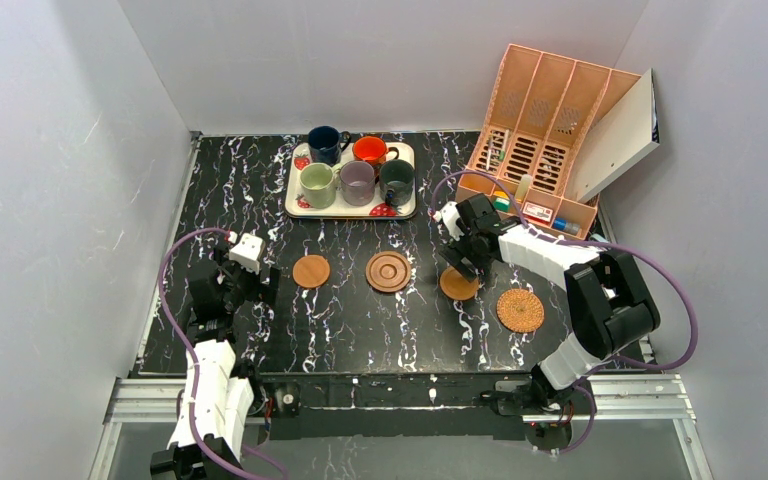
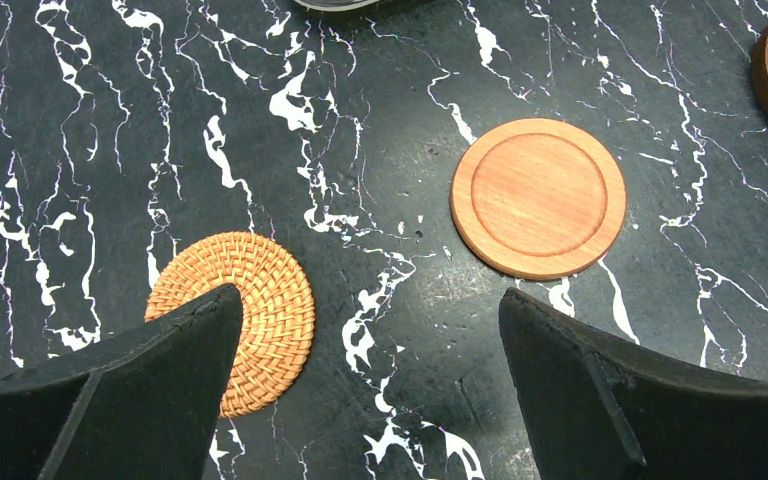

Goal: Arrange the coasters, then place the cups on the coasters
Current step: Move the coaster to the center of the board.

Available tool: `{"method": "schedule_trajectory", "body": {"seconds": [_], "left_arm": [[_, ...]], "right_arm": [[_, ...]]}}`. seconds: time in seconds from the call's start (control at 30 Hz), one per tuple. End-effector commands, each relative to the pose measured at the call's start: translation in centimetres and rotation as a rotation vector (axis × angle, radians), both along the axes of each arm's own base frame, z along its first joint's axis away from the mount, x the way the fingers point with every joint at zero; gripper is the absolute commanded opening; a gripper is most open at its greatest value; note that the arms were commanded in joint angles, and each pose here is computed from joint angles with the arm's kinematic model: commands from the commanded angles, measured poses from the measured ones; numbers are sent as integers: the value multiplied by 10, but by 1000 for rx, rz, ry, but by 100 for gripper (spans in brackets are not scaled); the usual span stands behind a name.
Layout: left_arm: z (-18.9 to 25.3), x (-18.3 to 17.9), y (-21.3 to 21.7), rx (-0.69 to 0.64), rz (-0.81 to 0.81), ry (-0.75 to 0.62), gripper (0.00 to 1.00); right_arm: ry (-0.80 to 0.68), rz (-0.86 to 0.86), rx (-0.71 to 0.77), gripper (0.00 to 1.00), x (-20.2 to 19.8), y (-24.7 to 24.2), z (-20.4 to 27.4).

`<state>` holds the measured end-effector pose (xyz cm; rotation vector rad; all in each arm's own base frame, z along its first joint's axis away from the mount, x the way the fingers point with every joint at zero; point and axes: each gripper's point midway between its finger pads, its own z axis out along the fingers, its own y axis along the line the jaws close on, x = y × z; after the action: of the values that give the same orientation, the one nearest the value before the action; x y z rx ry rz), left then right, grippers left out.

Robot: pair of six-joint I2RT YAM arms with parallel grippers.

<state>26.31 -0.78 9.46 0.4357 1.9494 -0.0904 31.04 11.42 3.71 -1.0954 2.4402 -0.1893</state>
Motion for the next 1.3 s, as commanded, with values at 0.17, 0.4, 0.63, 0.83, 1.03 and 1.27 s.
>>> {"method": "schedule_trajectory", "body": {"seconds": [0.17,0.4,0.63,0.83,1.03,1.27], "left_arm": [[1,1,1,2,2,-6,98],[1,1,1,2,2,-8,98],[1,1,2,2,3,-6,98],[0,0,1,2,2,-4,98],[0,0,1,3,2,-4,98],[1,0,1,3,1,-6,98]], "right_arm": [[51,-56,-188,99,-11,-39,-33],[43,-40,-128,99,-10,-29,-24],[50,0,-46,99,-13,-14,-15],[-6,26,37,99,-8,-1,8],[-28,32,56,99,-6,2,15],[-36,41,71,99,-6,4,19]]}}
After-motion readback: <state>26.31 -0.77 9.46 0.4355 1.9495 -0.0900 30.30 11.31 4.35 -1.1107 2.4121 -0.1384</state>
